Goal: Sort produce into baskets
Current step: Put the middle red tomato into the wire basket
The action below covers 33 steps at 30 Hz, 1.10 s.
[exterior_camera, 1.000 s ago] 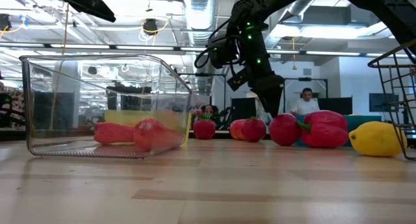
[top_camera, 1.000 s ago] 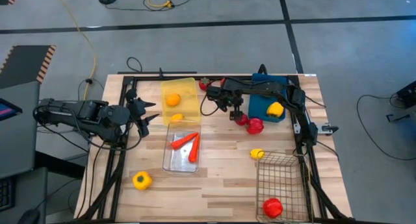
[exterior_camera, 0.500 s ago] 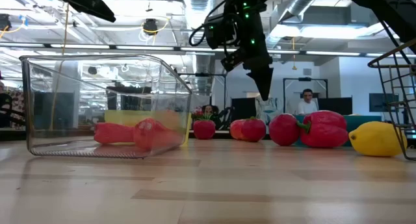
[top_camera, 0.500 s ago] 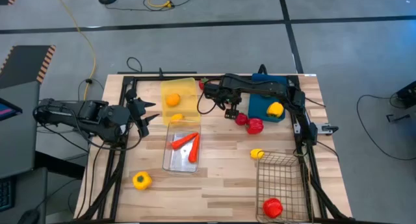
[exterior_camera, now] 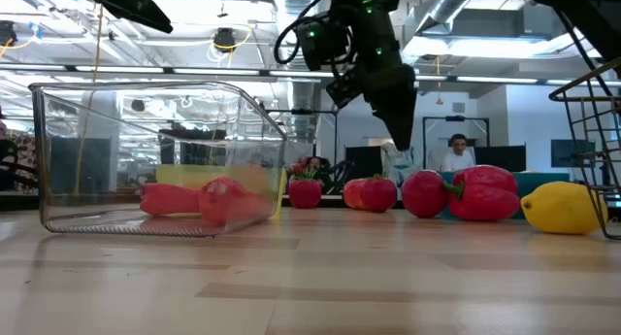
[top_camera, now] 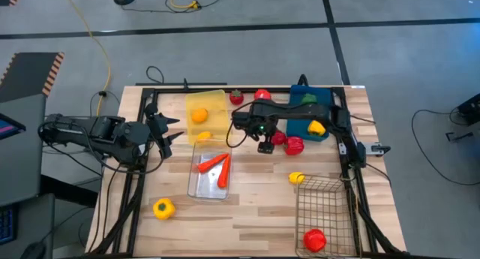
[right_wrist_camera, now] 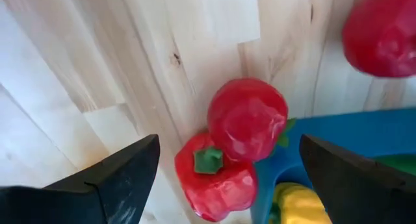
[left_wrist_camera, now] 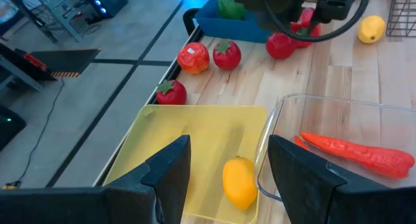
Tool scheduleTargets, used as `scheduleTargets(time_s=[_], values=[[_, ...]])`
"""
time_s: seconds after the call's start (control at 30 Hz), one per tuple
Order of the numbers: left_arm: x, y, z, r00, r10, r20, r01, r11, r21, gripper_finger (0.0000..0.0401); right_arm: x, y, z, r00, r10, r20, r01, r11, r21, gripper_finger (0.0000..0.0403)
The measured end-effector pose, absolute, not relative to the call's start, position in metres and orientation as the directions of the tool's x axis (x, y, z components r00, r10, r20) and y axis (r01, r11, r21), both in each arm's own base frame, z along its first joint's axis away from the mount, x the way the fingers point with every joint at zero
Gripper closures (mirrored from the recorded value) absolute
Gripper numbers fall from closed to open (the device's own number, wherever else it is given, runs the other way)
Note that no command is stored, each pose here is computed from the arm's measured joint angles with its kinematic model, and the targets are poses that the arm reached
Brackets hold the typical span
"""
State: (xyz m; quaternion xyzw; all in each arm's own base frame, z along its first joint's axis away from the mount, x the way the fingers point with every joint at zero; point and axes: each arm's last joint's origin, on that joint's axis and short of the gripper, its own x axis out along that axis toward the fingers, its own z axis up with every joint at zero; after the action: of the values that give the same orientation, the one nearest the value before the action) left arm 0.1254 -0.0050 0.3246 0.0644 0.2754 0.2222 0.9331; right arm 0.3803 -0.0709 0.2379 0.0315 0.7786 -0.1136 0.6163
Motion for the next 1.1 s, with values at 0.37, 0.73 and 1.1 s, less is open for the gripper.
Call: scheduleTargets(time_s=[0.37, 0.73, 1.1], values=[[0.125, -0.005, 0.325, 0.753, 0.441, -0.489, -0.372, 0.897, 0.237, 0.0208, 0.368, -0.079, 0.209, -0.337, -0.071, -0.939, 0.268, 0.949, -0.168, 0.0007], [0.125, -0.005, 0.325, 0.753, 0.441, -0.489, -0.372, 0.897, 0.237, 0.0208, 0.362, -0.087, 0.183, -0.352, -0.162, -0.922, 0.252, 0.932, -0.26, 0.0007], [0.125, -0.005, 0.325, 0.753, 0.441, -0.489, -0.372, 0.898, 0.237, 0.0208, 0.354, -0.085, 0.166, -0.387, -0.143, -0.911, 0.245, 0.936, -0.251, 0.002]])
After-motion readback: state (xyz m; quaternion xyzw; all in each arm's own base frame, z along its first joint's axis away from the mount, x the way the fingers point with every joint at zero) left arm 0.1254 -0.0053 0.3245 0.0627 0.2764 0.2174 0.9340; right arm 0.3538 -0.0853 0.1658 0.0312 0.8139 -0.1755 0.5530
